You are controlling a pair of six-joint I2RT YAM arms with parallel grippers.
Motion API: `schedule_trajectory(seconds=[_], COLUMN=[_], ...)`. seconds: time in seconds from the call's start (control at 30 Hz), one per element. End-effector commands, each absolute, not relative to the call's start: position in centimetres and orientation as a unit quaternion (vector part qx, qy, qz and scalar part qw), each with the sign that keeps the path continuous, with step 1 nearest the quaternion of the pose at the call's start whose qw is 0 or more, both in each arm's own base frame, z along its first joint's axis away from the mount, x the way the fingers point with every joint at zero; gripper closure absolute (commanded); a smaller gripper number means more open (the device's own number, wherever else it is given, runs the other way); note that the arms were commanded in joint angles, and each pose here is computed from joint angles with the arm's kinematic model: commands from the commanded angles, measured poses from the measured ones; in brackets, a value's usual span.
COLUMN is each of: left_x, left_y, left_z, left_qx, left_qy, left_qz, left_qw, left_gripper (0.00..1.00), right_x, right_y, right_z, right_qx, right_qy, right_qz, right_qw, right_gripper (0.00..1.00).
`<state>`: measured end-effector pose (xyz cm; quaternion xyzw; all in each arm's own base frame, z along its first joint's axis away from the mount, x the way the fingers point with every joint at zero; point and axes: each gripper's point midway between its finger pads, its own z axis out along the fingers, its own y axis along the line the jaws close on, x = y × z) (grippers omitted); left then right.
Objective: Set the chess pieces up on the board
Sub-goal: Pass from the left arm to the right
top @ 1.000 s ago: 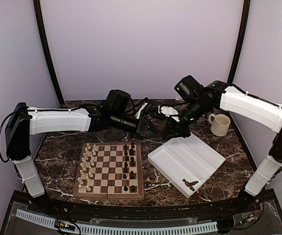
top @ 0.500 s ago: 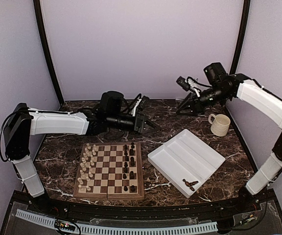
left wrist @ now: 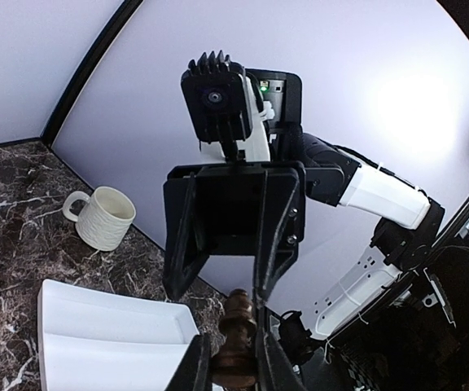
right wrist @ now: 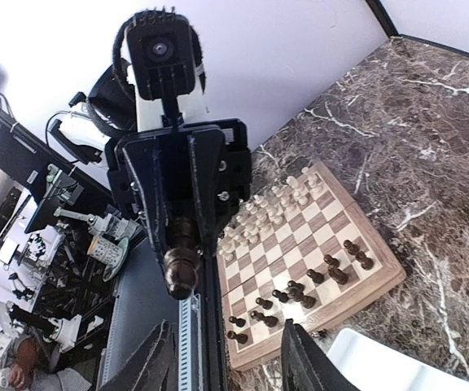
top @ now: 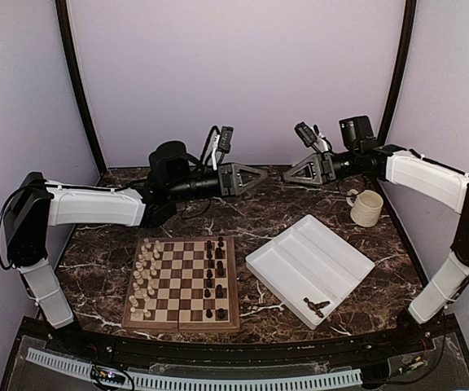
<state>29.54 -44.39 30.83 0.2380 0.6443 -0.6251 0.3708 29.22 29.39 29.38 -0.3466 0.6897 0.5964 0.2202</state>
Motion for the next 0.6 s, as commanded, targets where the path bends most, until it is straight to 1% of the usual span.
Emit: schedule_trajectory(seconds=[0.0, 0.1, 0.23, 0.4, 0.57], left_x=[29.6, 29.5, 29.4, 29.3, 29.2], left_y=[-44.4, -44.4, -44.5, -44.5, -44.6], left_z=[32.0, 31.8, 31.6, 31.2, 30.8], left_qx=[0.233, 0.233, 0.234, 0.234, 0.236], left_qy=[0.619, 0.621, 0.622, 0.624, 0.626], left_qz=[-0.642, -0.644, -0.645, -0.645, -0.646], left_qw=[0.386, 0.382, 0.377, 0.374, 0.367], left_gripper=[0.87, 0.87, 0.87, 0.87, 0.87], right_x=[28.0, 27.9, 27.8, 27.8, 28.0], right_y=[30.8, 31.3, 31.8, 32.1, 32.2], right_z=[31.4, 31.5, 31.7, 31.6, 31.7], right_qx=[-0.365, -0.367, -0.372, -0.370, -0.367], right_qy=[0.655, 0.651, 0.646, 0.642, 0.643], right_qz=[0.628, 0.633, 0.637, 0.644, 0.645], right_qw=[0.208, 0.203, 0.198, 0.190, 0.189], right_gripper=[0.53, 0.53, 0.57, 0.68, 0.69])
